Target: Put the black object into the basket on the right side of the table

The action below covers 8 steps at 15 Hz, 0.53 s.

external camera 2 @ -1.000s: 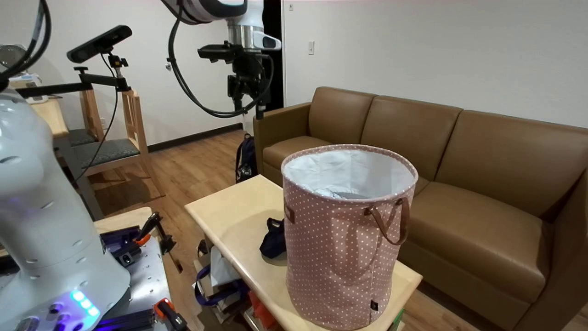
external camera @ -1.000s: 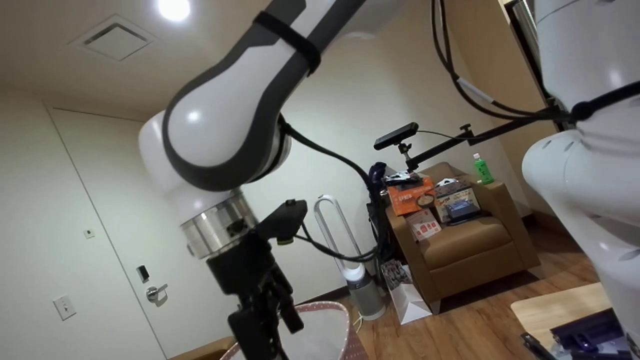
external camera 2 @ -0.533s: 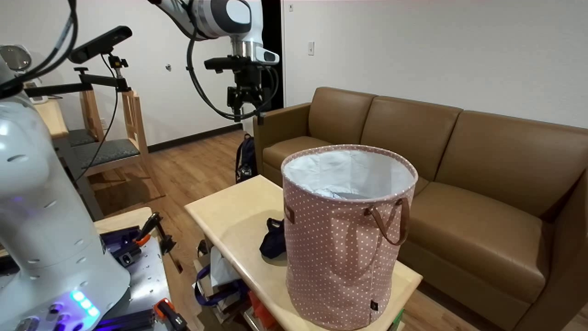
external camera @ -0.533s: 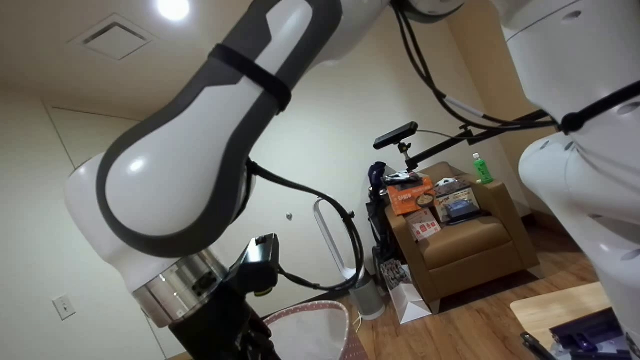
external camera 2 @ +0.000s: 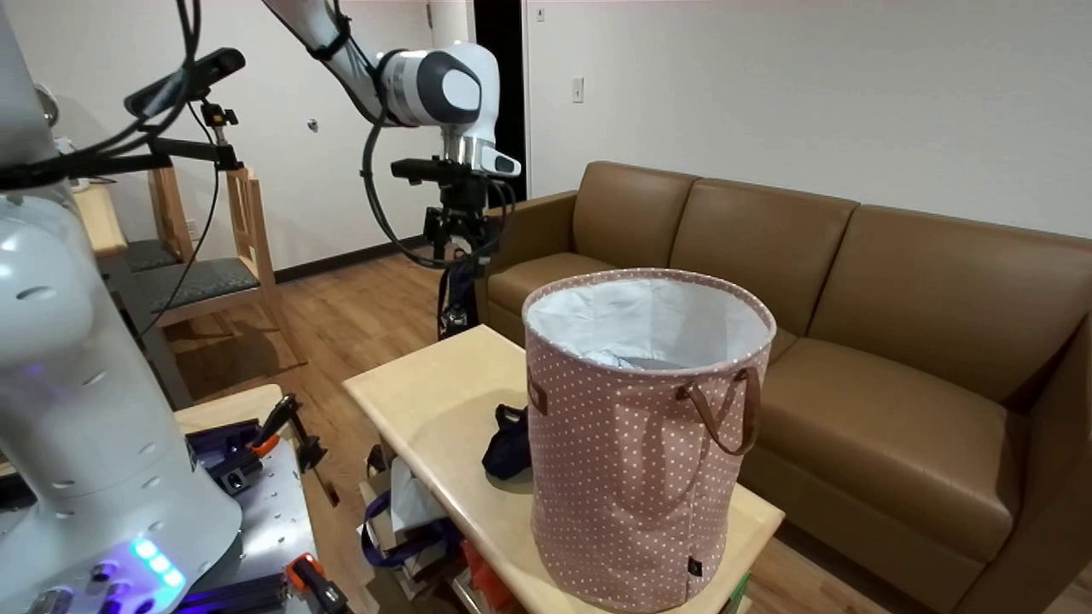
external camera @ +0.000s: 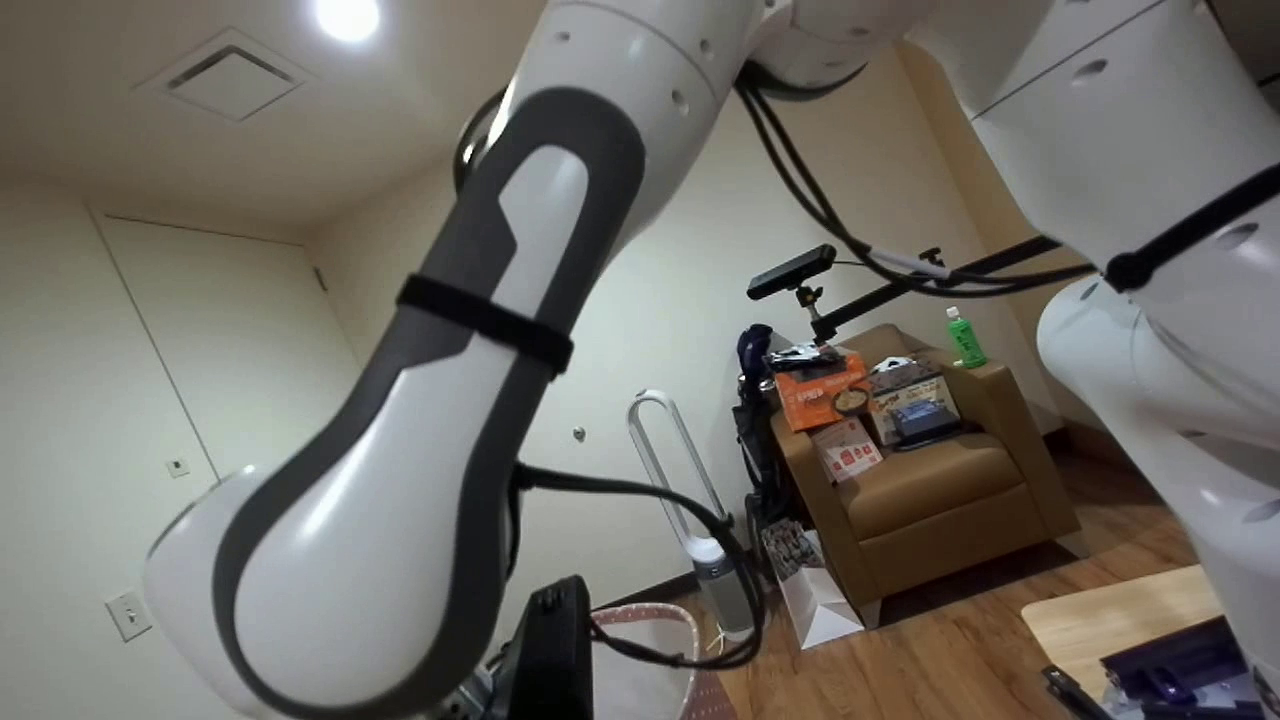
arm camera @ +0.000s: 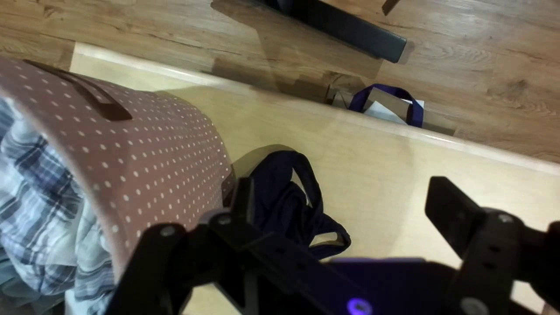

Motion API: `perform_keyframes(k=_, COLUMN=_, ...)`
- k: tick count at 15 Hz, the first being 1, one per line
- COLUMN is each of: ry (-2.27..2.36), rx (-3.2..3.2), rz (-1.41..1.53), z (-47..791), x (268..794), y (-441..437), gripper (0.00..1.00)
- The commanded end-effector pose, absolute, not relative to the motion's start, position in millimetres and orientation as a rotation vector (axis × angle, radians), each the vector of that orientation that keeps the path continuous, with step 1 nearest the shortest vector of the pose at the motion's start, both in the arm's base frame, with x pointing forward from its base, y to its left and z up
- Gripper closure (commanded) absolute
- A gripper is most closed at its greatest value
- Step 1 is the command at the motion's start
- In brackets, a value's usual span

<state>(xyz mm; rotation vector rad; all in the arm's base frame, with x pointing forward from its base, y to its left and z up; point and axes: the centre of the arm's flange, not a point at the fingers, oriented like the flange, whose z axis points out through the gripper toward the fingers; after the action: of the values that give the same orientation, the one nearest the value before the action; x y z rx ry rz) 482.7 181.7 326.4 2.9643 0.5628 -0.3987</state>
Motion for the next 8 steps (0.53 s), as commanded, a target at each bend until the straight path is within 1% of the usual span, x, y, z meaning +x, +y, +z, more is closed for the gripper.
perform_keyframes(k=1, ry=0.555, rx=2.926, rz=-0.359, z=268.6, x=499.6, y=188.5, gripper=0.00)
perform_keyframes(k=3, ry=0.580, rx=2.949, rz=-0.385, z=278.3, x=492.0, y=185.2, gripper=0.00)
perform_keyframes(k=6, ry=0.585, rx=2.951, rz=-0.395, z=265.8, x=493.5, y=186.6, gripper=0.00)
perform_keyframes(k=8, ry=0.583, rx=2.914, rz=-0.221, z=264.1, x=493.4, y=197.5, gripper=0.00)
